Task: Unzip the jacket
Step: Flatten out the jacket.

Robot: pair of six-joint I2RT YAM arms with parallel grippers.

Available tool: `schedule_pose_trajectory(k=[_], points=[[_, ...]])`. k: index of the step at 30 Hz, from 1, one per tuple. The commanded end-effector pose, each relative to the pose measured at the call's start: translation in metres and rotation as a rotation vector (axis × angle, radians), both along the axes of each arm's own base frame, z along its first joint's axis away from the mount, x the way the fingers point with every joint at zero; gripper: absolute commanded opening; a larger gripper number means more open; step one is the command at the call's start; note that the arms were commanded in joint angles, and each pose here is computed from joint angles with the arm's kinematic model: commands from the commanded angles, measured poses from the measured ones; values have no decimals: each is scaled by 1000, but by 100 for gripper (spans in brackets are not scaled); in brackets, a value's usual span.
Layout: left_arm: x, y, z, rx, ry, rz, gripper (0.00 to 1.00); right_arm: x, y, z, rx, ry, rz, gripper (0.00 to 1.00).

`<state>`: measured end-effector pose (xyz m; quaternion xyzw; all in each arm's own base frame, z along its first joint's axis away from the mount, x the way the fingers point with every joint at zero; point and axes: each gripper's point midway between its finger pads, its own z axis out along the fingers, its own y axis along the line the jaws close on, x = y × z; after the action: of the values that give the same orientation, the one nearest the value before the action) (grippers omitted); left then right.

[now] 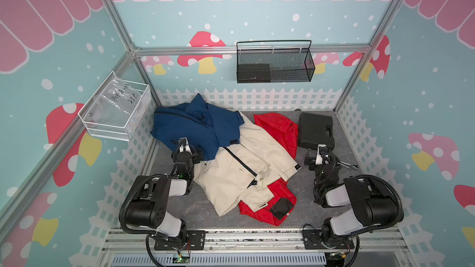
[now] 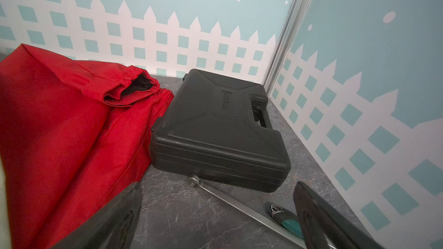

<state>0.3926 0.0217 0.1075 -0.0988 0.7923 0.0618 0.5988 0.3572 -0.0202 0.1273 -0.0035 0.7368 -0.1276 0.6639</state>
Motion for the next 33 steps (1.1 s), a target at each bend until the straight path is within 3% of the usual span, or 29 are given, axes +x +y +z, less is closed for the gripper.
schedule_pose_trajectory(k=[1, 24, 26, 29, 33], points=[[7, 4, 11, 15, -37, 16, 100, 4, 1, 13, -12, -49, 0, 100], [7, 4, 11, 14, -35, 14, 100, 5, 1, 13, -11, -48, 2, 100], [3, 12, 13, 11, -56, 60, 99, 4, 1, 13, -10, -49, 0, 99], [-14, 14, 32, 21, -129, 93, 100, -12, -2, 32, -10, -118, -18, 96], [-45, -9, 86, 108, -246, 103, 100, -43, 5, 70, 15, -214, 29, 94]])
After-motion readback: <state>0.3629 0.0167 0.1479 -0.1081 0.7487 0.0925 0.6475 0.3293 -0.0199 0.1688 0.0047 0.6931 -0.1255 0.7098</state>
